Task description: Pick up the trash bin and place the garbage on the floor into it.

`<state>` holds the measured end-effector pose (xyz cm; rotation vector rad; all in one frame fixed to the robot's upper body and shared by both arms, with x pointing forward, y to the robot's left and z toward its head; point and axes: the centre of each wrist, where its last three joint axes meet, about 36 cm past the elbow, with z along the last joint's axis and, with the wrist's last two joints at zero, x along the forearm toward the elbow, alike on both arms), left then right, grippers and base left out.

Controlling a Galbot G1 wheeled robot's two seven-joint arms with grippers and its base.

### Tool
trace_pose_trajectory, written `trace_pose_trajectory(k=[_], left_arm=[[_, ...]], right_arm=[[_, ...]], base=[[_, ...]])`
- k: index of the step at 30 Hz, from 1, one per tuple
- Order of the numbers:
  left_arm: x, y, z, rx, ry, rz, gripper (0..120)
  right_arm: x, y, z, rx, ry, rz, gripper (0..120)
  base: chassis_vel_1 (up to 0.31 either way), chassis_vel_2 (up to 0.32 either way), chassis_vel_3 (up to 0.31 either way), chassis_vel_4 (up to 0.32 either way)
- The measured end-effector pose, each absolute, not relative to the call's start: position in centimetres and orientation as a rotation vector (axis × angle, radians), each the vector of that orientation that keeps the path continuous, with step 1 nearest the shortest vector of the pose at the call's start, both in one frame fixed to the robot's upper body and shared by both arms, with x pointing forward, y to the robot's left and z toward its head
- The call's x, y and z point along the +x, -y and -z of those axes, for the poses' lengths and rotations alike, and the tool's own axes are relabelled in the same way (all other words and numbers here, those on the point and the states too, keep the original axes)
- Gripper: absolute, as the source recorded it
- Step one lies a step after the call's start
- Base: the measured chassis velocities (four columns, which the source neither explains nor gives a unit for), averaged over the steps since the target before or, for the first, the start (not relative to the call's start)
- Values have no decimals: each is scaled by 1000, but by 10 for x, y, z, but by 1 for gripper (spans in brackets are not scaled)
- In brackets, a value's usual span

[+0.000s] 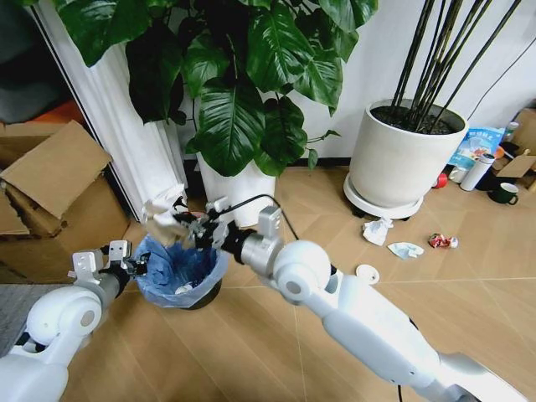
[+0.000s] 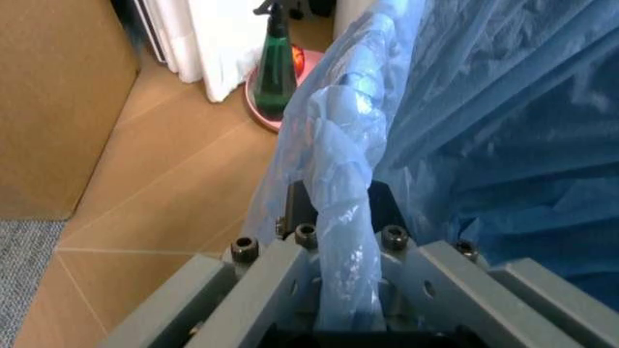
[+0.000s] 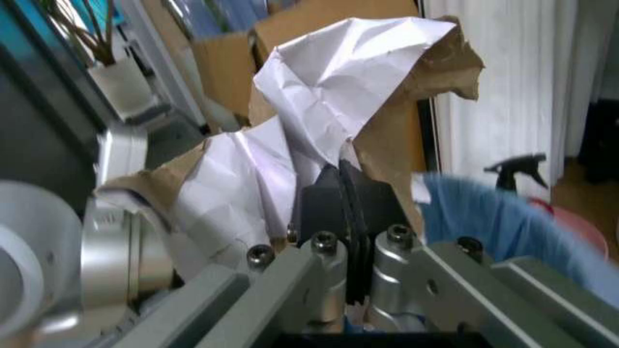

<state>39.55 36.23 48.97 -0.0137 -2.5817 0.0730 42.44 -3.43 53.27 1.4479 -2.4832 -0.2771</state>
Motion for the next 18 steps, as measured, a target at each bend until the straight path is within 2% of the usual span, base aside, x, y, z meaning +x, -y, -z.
trace_pose_trajectory(k=[6, 8, 10, 12, 13, 16, 17, 18], left_arm=[[396, -363, -491, -7, 2590, -76, 0], [396, -363, -492, -5, 2592, -77, 0], [396, -363, -493, -3, 2597, -77, 0], [396, -363, -493, 0, 2601, -80, 0], [396, -363, -493, 0, 2601, -80, 0], [395, -361, -491, 21, 2615, -98, 0], [395, -361, -491, 21, 2615, -98, 0], [394, -360, -490, 28, 2620, -103, 0]], right_arm=[[421, 26, -524, 1426, 2460, 243, 23], [421, 25, -523, 1422, 2460, 237, 26], [422, 26, -521, 1411, 2469, 227, 36], [424, 27, -523, 1397, 2488, 231, 45], [424, 27, -523, 1397, 2488, 231, 45], [434, 35, -535, 1324, 2573, 245, 59], [434, 35, -535, 1324, 2573, 245, 59], [440, 39, -539, 1283, 2615, 244, 65]], base=[[0, 0, 0, 0], [0, 0, 0, 0], [0, 0, 0, 0], [0, 0, 0, 0], [0, 0, 0, 0], [0, 0, 0, 0], [0, 0, 0, 0], [0, 0, 0, 0]])
